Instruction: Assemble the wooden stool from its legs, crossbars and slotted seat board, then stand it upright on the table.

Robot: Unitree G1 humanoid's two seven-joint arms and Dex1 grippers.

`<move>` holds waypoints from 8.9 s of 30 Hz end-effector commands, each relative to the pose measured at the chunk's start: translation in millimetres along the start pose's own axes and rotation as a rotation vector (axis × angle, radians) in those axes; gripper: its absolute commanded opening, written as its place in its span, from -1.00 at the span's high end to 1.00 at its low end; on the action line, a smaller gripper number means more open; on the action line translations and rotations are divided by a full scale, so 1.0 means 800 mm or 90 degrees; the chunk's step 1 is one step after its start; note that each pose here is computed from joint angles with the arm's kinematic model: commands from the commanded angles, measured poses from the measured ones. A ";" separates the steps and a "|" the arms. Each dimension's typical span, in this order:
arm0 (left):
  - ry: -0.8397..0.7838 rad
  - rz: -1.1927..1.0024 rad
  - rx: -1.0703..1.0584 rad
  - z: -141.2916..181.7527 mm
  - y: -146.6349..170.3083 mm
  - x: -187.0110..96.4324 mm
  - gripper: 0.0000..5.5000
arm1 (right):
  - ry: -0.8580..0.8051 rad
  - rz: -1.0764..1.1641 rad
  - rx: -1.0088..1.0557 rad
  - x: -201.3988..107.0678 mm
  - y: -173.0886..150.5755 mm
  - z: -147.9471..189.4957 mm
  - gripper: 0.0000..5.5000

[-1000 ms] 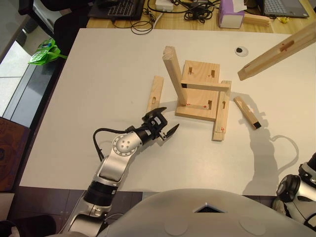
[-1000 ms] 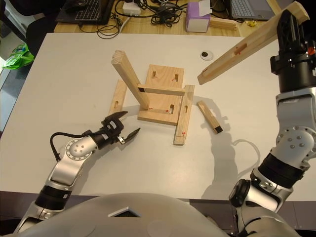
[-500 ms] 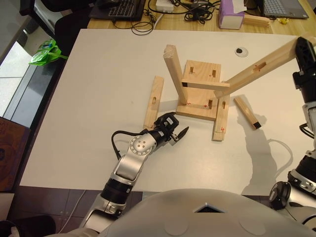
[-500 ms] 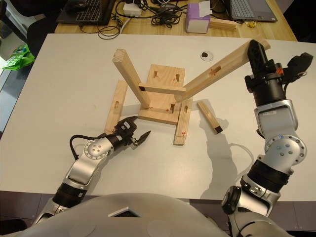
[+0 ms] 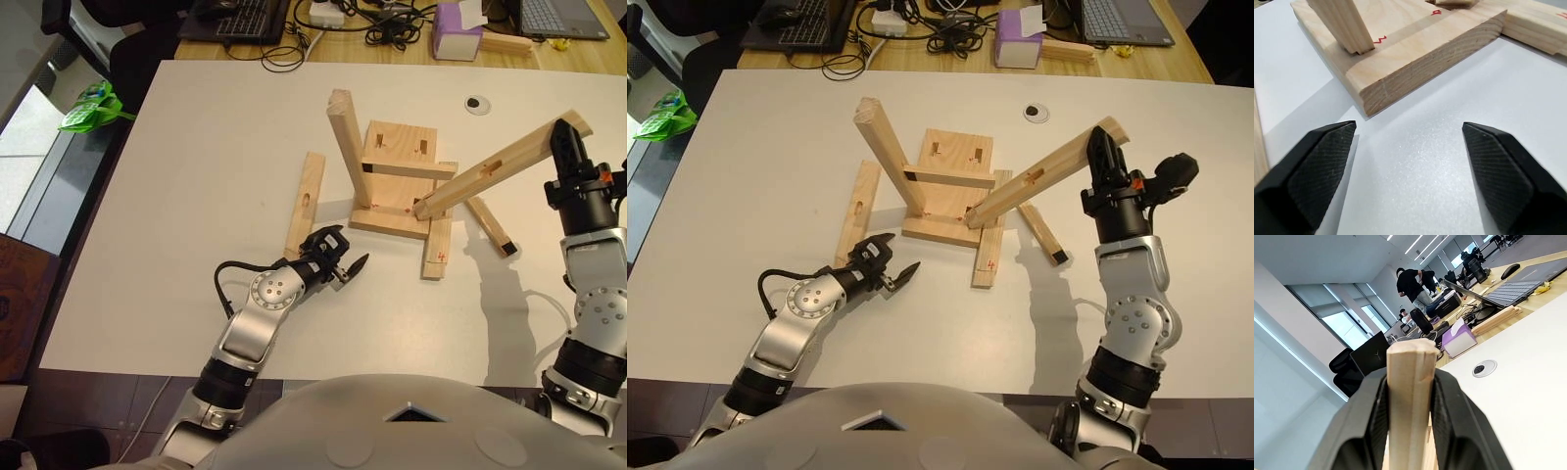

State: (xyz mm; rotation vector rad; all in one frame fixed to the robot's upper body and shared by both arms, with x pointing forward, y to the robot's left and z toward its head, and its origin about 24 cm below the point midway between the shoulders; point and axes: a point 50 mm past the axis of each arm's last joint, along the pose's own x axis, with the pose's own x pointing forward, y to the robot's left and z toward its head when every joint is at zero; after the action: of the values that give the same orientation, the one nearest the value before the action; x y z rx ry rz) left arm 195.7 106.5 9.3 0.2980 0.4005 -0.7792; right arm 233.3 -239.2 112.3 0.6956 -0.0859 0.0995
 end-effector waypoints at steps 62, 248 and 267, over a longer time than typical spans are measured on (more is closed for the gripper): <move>-0.069 -0.023 -0.011 0.039 -0.031 0.039 -0.46 | 0.008 0.014 -0.230 0.028 0.022 -0.010 0.63; -0.054 0.012 0.043 0.023 -0.019 0.040 -0.46 | -0.230 0.070 -0.437 0.154 0.136 0.199 0.99; -0.057 0.016 0.039 0.023 -0.023 0.041 -0.46 | 0.053 0.171 -0.424 0.144 0.110 0.050 0.99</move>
State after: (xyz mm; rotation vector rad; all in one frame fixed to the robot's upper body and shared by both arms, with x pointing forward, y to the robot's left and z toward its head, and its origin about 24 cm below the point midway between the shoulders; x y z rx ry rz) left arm 206.0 67.7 7.3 0.3100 0.2986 -0.7697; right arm 333.6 -198.2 175.4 -0.0183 0.0416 0.3201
